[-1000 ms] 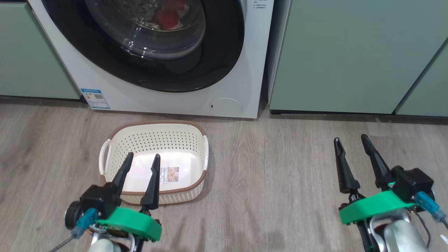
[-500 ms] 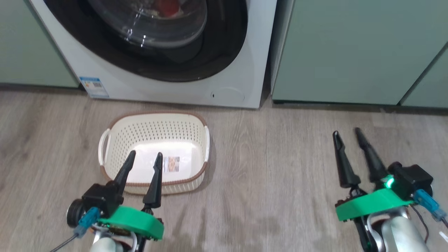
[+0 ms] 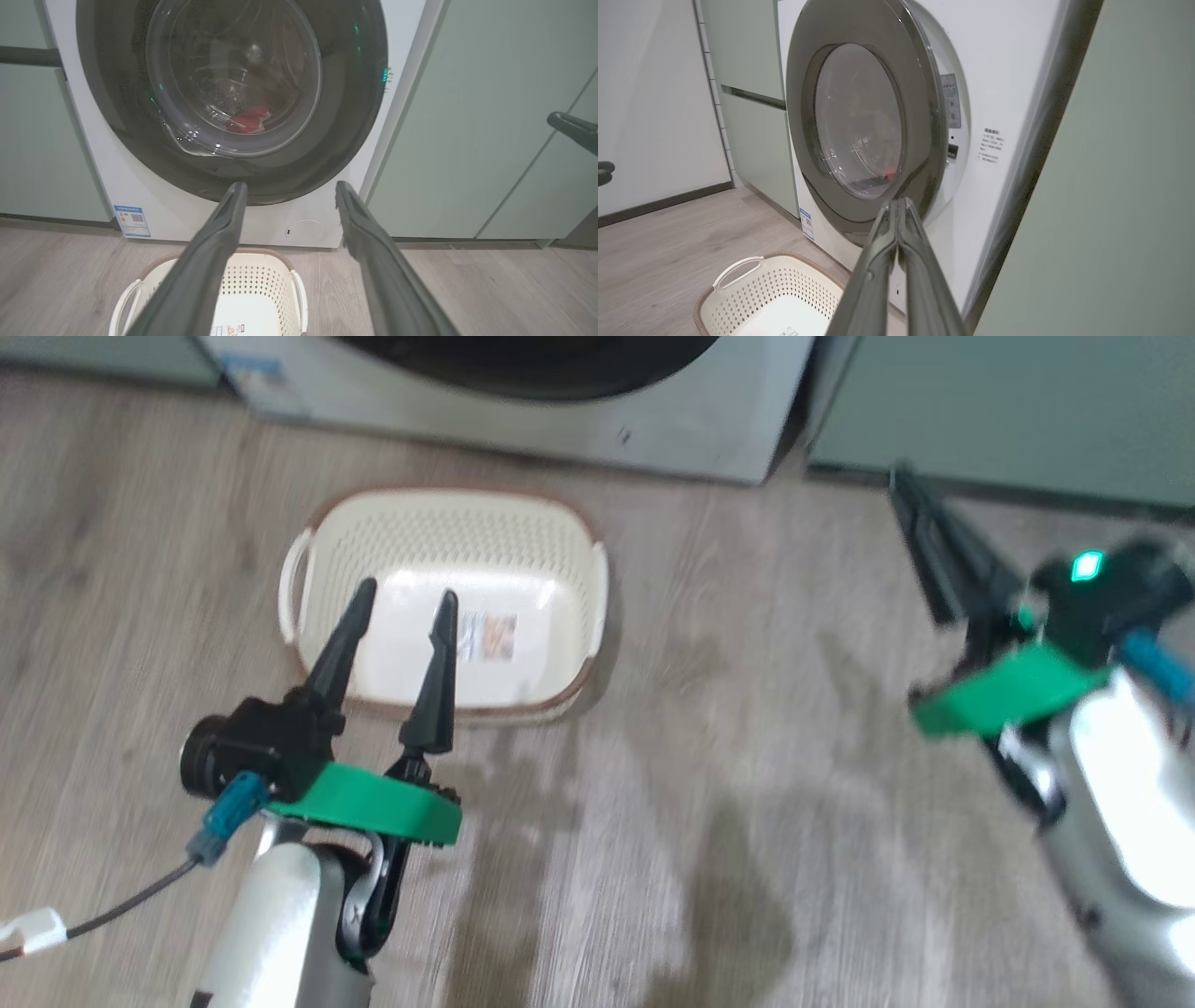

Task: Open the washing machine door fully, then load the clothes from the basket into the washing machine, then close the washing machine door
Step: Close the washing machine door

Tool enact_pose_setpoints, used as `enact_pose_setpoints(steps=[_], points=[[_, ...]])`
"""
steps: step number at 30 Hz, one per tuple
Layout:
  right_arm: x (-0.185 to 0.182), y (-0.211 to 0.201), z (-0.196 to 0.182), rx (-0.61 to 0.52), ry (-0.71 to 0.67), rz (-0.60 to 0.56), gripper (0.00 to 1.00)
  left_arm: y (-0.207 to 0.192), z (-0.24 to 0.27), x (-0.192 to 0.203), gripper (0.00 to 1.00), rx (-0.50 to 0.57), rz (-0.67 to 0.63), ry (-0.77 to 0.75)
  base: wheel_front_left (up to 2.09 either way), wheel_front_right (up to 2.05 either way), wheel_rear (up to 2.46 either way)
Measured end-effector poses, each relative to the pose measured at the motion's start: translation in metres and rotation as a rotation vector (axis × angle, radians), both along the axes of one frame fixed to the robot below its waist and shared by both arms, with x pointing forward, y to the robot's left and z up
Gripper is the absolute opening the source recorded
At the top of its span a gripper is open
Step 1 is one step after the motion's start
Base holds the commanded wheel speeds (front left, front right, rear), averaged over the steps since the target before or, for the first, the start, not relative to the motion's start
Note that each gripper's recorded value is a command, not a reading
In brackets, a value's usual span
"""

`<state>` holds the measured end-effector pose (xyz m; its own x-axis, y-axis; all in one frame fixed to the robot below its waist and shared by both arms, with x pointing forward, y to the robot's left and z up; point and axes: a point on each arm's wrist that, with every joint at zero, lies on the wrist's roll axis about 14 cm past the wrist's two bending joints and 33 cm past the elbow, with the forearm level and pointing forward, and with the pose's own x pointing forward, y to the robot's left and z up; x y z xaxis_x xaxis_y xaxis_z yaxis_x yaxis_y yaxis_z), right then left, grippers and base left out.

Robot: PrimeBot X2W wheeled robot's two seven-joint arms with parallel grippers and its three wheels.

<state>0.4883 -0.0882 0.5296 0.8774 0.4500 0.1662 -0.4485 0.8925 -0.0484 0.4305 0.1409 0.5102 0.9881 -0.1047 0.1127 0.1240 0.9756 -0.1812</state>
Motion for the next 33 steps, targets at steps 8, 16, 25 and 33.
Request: enact_pose_setpoints(steps=[8,16,25,33], points=[[0.079,0.051,0.007,-0.089,-0.085,0.196,0.00,0.007,-0.035,0.014,1.00,-0.017,0.029,0.092,0.00,0.00,0.00],[0.138,0.092,-0.004,-0.146,-0.095,0.310,0.00,0.023,-0.058,0.021,1.00,-0.007,0.081,0.148,0.00,0.00,0.00],[0.194,0.093,-0.020,-0.172,-0.038,0.254,0.00,0.036,-0.072,0.023,1.00,0.007,0.124,0.188,0.00,0.00,0.00],[0.219,0.087,-0.034,-0.214,0.014,0.197,0.00,0.036,-0.080,0.023,1.00,-0.005,0.131,0.212,0.00,0.00,0.00]])
